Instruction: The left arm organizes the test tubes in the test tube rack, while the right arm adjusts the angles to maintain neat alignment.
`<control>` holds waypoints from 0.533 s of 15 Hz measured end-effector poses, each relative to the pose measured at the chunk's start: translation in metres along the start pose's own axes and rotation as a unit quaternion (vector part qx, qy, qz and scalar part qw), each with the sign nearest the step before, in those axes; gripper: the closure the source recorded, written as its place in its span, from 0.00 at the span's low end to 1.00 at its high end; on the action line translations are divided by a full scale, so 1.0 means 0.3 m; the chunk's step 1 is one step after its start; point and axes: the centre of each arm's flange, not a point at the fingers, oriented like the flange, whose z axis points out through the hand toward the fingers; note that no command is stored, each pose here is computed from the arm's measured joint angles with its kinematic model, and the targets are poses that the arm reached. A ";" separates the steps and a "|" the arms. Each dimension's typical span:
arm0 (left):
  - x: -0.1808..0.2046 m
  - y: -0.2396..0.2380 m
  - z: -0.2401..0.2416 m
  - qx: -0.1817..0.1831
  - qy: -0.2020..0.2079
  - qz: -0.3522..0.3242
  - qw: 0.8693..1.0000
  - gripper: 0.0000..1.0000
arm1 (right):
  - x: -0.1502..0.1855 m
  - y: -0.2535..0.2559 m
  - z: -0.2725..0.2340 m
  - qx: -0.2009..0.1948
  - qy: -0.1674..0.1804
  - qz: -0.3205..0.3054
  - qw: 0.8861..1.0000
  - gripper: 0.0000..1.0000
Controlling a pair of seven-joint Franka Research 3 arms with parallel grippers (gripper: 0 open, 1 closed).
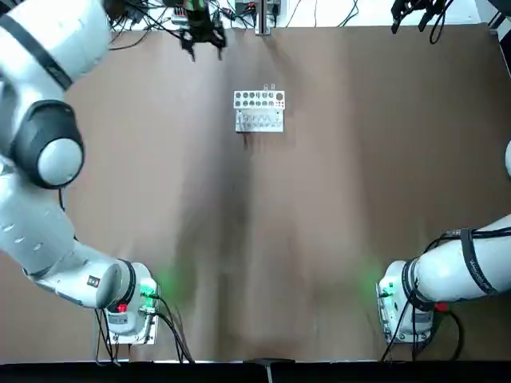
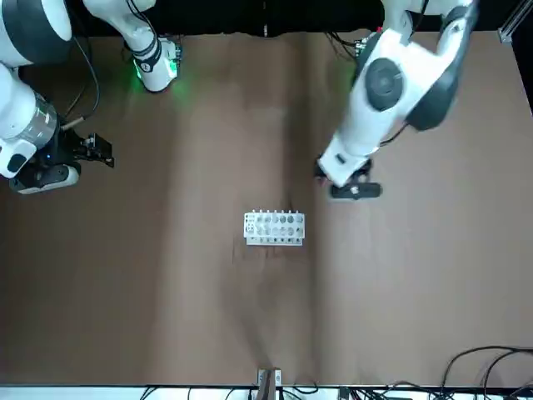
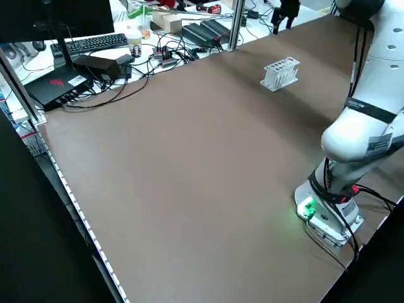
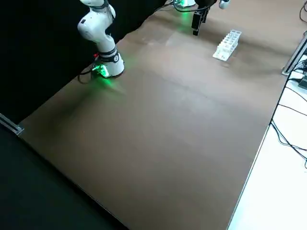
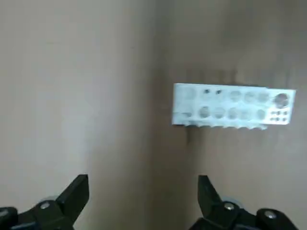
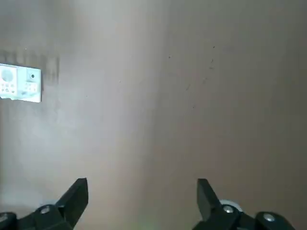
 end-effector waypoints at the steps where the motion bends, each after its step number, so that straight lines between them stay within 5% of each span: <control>1: 0.004 0.062 0.045 -0.005 -0.001 -0.007 1.000 0.00 | 0.000 0.000 0.000 0.000 0.000 0.000 1.000 0.00; 8: -0.003 0.324 0.325 0.015 0.040 -0.036 0.998 0.00 | 0.000 -0.001 0.001 0.000 0.000 0.000 1.000 0.00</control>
